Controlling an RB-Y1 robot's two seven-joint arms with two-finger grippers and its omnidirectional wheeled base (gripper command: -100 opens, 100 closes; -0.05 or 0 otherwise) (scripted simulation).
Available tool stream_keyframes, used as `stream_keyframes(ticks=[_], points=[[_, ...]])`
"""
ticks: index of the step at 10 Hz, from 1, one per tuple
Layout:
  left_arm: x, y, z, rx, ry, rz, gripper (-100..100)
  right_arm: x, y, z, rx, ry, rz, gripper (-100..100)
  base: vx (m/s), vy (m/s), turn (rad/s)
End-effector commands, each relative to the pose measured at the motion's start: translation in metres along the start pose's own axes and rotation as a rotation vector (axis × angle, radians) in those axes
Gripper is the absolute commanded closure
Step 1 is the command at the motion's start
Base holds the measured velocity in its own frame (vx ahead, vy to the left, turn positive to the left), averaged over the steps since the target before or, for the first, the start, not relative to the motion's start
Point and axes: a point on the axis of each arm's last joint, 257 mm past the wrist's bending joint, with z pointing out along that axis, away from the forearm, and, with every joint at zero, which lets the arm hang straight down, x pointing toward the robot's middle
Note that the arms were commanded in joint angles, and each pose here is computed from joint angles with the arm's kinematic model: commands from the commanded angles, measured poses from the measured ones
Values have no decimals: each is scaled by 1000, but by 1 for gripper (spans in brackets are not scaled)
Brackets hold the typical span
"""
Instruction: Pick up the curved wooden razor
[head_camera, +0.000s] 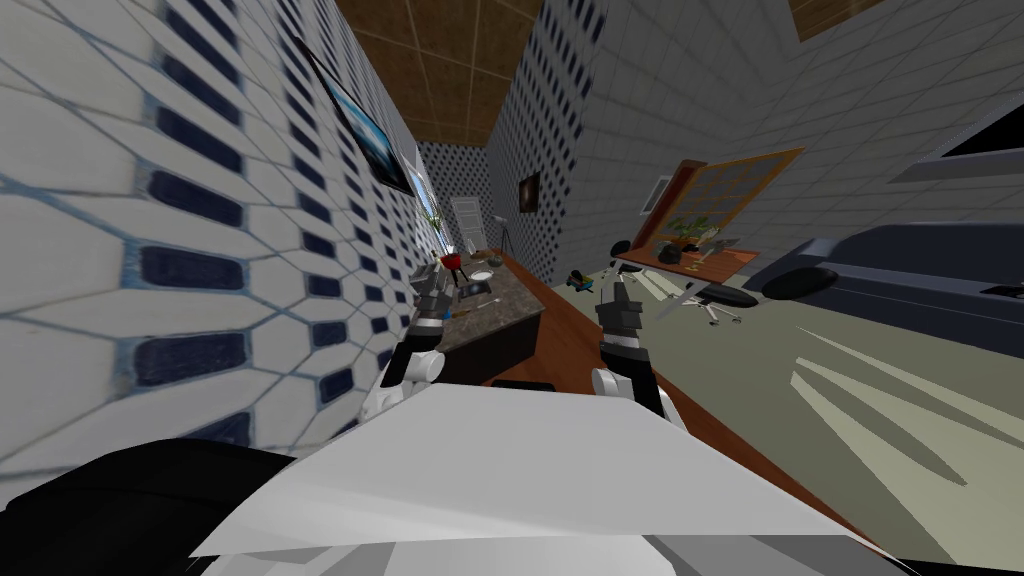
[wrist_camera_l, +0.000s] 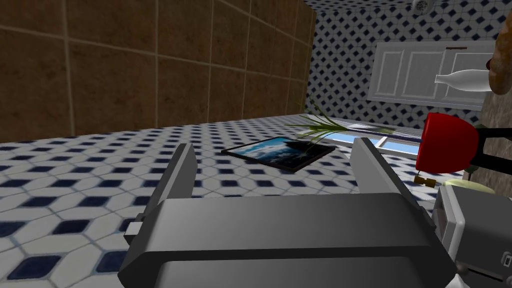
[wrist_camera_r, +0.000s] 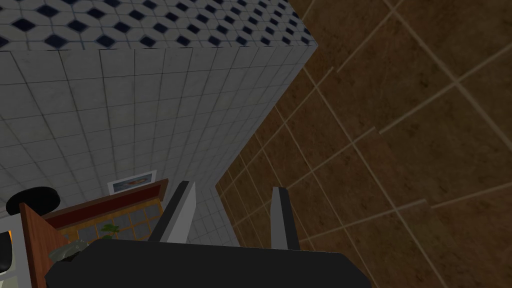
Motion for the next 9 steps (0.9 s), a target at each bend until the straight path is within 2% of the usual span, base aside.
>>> stream_keyframes(ticks=[1,4,5,6,7,8,9], points=[[-4,12,0,-44,3,-6,-100,0,0,0,0,0,0,0,-16,-38,12],[-21,39,2,-141,5,-32,-100,0,0,0,0,0,0,0,-15,-46,14],[-21,46,1,-167,6,-32,-100,0,0,0,0,0,0,0,-14,-47,12],[-30,56,1,-202,4,-47,-100,0,0,0,0,0,0,0,-17,-49,7],[-30,63,0,-230,5,-47,-100,0,0,0,0,0,0,0,-11,-37,10],[-40,72,0,-265,0,-64,-100,0,0,0,0,0,0,0,-9,-42,3],[-39,79,-2,-292,1,-65,-100,0,0,0,0,0,0,0,-11,-38,4]])
